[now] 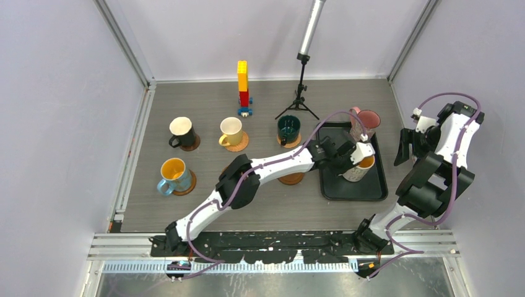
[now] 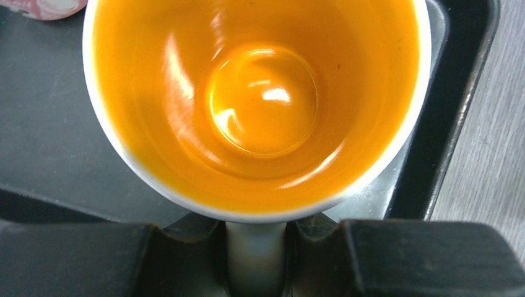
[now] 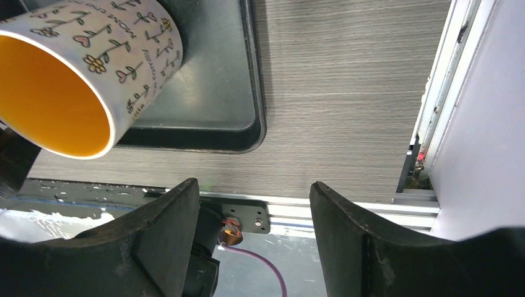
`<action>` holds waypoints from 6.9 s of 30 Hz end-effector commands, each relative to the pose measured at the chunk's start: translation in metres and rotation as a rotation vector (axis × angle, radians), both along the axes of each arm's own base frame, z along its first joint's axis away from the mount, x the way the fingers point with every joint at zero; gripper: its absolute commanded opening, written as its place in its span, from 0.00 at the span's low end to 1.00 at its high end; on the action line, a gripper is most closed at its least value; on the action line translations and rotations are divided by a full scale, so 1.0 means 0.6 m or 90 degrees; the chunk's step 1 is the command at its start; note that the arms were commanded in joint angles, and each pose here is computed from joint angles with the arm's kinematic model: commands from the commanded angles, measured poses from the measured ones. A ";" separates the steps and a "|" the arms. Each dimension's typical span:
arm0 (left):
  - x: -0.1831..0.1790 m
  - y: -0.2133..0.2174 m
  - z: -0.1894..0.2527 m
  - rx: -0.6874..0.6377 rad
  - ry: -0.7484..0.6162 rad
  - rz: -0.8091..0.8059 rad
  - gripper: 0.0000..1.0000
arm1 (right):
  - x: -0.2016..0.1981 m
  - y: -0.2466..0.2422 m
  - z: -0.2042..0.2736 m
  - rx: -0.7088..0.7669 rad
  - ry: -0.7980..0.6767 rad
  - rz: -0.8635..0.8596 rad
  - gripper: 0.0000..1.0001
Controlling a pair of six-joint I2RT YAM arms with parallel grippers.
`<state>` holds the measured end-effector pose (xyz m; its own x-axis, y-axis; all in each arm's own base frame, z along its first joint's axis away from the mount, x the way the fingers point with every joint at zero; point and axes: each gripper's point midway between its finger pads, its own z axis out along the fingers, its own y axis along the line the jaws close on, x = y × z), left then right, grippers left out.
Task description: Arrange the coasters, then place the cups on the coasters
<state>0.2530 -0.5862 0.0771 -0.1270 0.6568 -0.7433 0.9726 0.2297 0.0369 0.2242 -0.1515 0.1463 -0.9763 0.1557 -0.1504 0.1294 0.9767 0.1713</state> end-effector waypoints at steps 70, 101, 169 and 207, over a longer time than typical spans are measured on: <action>-0.021 0.691 0.076 -0.019 -0.066 0.419 0.50 | 0.110 0.102 0.049 -0.011 -0.089 0.060 0.70; -0.062 0.650 0.253 -0.027 0.080 0.282 1.00 | 0.397 0.173 0.088 -0.170 -0.187 0.289 0.72; -0.013 0.603 0.245 -0.042 0.137 0.304 0.99 | 0.139 0.378 -0.033 -0.016 -0.077 0.794 0.34; 0.024 0.566 0.262 -0.040 0.096 0.238 0.98 | 0.114 0.467 0.081 0.117 -0.206 0.675 0.48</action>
